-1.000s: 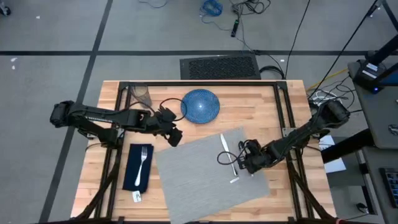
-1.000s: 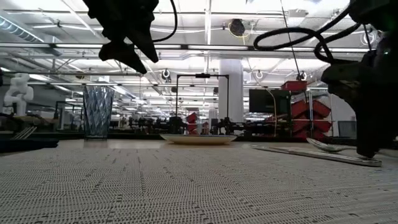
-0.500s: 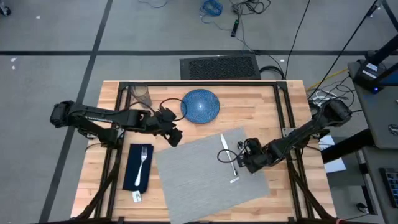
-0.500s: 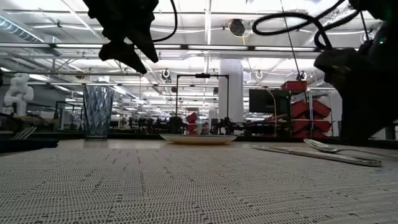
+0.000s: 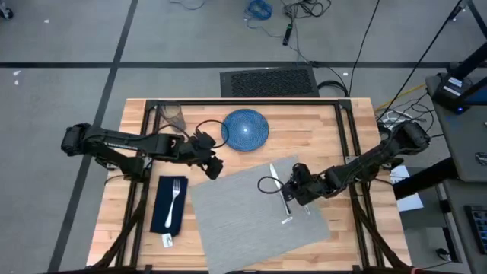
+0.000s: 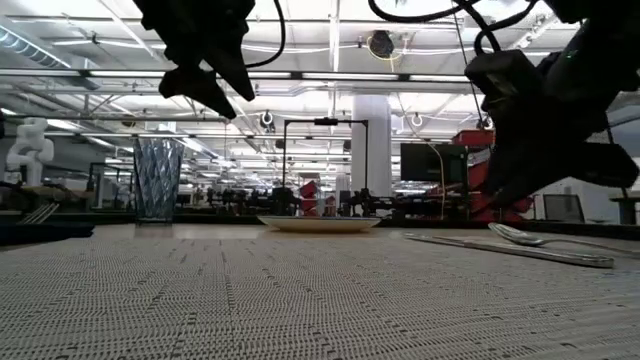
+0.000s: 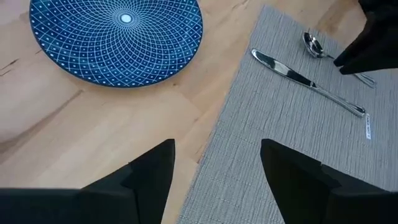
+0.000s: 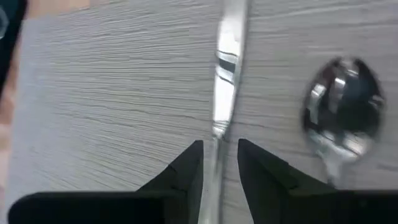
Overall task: Set table place
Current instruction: Adjust the silver table knife on the gray placemat
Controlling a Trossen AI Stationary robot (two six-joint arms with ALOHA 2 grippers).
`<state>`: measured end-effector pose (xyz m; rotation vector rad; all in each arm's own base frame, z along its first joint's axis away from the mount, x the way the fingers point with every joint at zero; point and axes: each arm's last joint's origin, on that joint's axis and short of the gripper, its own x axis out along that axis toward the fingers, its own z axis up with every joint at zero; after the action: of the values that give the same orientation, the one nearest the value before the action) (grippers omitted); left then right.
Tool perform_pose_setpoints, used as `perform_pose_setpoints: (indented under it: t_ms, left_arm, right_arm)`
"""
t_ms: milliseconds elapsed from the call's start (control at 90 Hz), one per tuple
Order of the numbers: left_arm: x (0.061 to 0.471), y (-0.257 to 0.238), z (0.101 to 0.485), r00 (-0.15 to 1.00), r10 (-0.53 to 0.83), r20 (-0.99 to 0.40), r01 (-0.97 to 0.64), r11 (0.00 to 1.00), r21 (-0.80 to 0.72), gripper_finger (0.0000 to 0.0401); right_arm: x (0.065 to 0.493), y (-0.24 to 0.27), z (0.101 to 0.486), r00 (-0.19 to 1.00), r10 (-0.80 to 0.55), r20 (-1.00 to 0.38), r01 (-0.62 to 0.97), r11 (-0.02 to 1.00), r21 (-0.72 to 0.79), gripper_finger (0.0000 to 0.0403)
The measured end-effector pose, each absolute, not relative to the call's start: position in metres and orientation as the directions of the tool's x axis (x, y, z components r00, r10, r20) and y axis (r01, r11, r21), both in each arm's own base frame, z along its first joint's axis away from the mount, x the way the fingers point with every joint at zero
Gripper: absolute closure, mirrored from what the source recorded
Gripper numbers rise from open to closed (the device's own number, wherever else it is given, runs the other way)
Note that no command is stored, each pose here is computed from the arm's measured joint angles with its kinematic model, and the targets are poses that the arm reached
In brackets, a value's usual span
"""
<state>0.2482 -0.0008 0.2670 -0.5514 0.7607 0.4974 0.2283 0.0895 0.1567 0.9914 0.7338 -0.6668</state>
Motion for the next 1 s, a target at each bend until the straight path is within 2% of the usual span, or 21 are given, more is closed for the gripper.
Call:
perform_pose_setpoints:
  t_ms: [78, 389, 689, 778, 900, 1000]
  left_arm:
    - [0.248, -0.001, 0.267, 0.625, 0.218, -0.750, -0.600, 0.749, -0.281, 0.0178]
    - [0.248, -0.001, 0.267, 0.624, 0.218, -0.750, -0.599, 0.750, -0.281, 0.0178]
    - [0.248, -0.001, 0.267, 0.624, 0.218, -0.750, -0.599, 0.750, -0.280, 0.0178]
    - [0.248, -0.001, 0.267, 0.624, 0.218, -0.750, -0.599, 0.750, -0.280, 0.0178]
    - [0.248, -0.001, 0.267, 0.623, 0.218, -0.751, -0.599, 0.750, -0.279, 0.0178]
    - [0.248, -0.001, 0.267, 0.623, 0.218, -0.751, -0.599, 0.750, -0.279, 0.0178]
  right_arm:
    - [0.233, 0.091, 0.152, 0.593, -0.155, -0.790, 0.767, 0.406, 0.496, 0.0316]
    - [0.244, 0.098, 0.131, 0.510, -0.137, -0.849, 0.795, 0.452, 0.404, 0.0316]
    - [0.254, 0.103, 0.123, 0.513, -0.087, -0.854, 0.769, 0.489, 0.412, 0.0318]
    - [0.253, 0.104, 0.120, 0.500, -0.081, -0.862, 0.778, 0.480, 0.405, 0.0335]
    - [0.252, 0.108, 0.120, 0.497, -0.072, -0.865, 0.775, 0.485, 0.405, 0.0387]
    - [0.252, 0.112, 0.124, 0.492, -0.052, -0.869, 0.773, 0.486, 0.408, 0.0394]
